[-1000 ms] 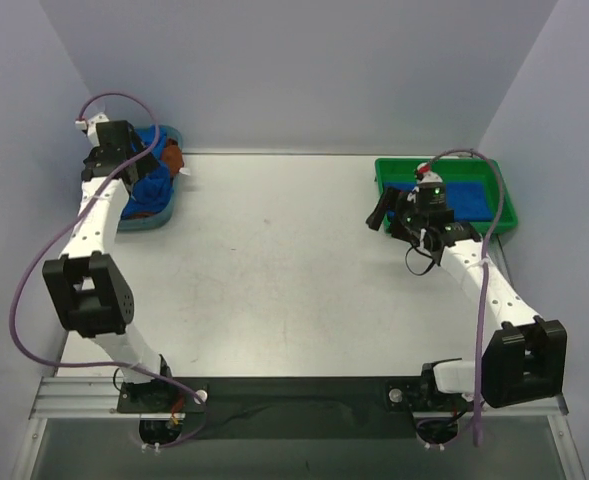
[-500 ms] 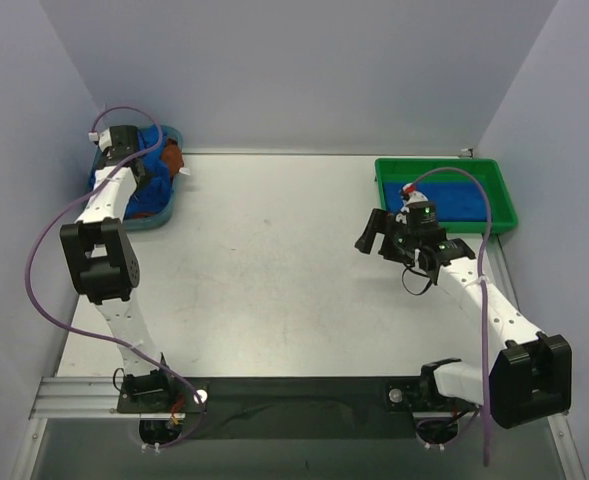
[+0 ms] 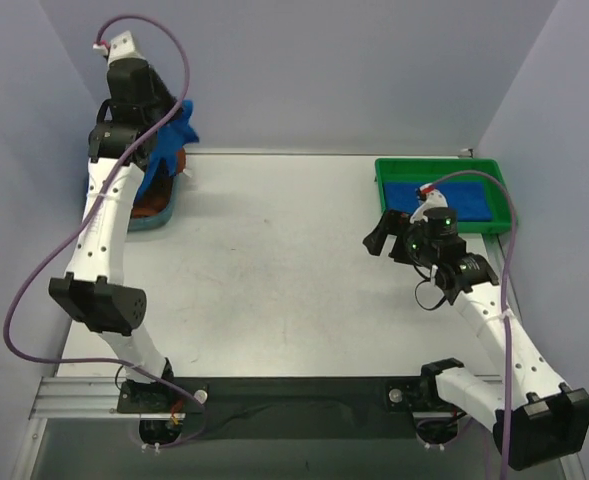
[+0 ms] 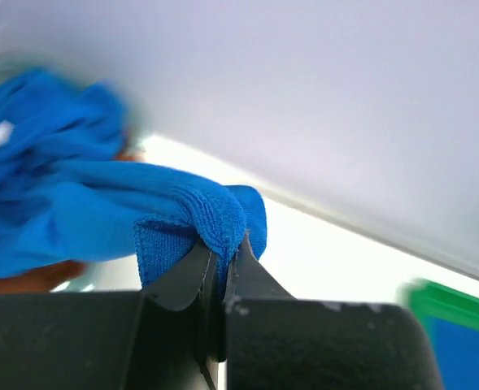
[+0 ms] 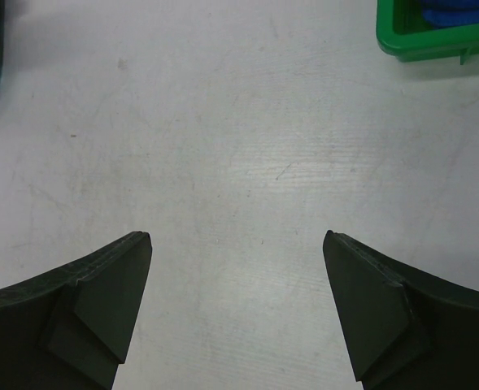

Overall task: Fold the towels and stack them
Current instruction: Grab crumpled towel, then move the towel to the center of the board

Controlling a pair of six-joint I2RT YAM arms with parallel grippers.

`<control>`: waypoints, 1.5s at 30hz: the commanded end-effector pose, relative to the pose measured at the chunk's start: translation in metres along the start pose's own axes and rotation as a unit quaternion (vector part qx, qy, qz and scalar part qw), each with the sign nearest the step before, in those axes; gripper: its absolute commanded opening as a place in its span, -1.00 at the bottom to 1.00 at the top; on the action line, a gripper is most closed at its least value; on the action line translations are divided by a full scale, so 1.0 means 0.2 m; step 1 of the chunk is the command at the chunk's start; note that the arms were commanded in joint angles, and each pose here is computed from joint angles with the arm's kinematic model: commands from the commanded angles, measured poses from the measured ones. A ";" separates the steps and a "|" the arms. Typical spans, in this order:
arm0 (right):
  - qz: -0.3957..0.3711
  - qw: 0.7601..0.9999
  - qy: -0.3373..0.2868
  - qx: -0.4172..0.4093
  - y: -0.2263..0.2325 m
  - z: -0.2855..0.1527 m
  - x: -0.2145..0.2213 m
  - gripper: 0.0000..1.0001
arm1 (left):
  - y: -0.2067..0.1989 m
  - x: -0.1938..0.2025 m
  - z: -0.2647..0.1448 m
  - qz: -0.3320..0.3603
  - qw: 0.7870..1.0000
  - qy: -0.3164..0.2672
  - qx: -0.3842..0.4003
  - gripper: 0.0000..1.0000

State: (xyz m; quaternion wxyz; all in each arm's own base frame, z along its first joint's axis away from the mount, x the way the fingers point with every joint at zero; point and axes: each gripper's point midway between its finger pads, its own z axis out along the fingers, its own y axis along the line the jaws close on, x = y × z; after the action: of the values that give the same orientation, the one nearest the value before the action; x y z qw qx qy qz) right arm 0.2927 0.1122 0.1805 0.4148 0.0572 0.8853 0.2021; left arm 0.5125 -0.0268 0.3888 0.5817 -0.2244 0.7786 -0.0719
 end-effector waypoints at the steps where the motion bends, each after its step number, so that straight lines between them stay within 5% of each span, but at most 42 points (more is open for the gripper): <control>1: -0.020 0.999 -0.025 0.004 0.01 -0.11 -0.06 0.79 | -0.48 -0.35 -0.54 -0.012 0.982 -0.080 0.168 -1.00; 9: -0.038 0.998 -0.053 -0.001 0.01 -0.26 -0.05 0.79 | -0.86 -0.17 -1.08 -0.001 0.942 -0.039 0.335 -1.00; 15: -0.050 0.998 -0.037 -0.014 0.01 -0.28 0.03 0.79 | -0.77 0.59 -1.22 0.028 0.923 0.115 0.367 -0.94; 21: -0.055 0.998 -0.011 -0.018 -0.02 -0.27 0.13 0.79 | -0.44 1.64 -1.58 0.086 0.840 0.333 0.419 -0.59; 24: -0.054 0.998 0.014 -0.013 -0.04 -0.23 0.19 0.78 | -0.27 1.87 -1.79 0.108 0.805 0.395 0.430 -0.25; 30: -0.017 0.996 0.084 0.031 -0.13 -0.12 0.33 0.72 | -0.09 1.75 -1.67 0.101 0.869 0.341 0.343 0.60; 32: -0.006 0.994 0.087 0.061 -0.19 -0.09 0.35 0.63 | -0.13 1.67 -1.59 0.125 0.888 0.301 0.326 0.64; 38: 0.008 0.988 0.101 0.119 -0.32 0.00 0.34 0.30 | -0.40 1.68 -1.24 0.208 0.895 0.285 0.272 0.65; 45: 0.036 0.981 0.135 0.137 -0.39 0.19 0.35 0.06 | -0.61 1.99 -0.73 0.246 0.882 0.332 0.227 0.58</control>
State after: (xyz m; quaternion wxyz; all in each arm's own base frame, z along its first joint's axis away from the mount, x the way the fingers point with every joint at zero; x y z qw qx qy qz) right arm 0.2587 0.0722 0.0732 0.2578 0.1049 0.9548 0.1039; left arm 0.2887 -0.3123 0.1343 0.3101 0.1243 0.9269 -0.1709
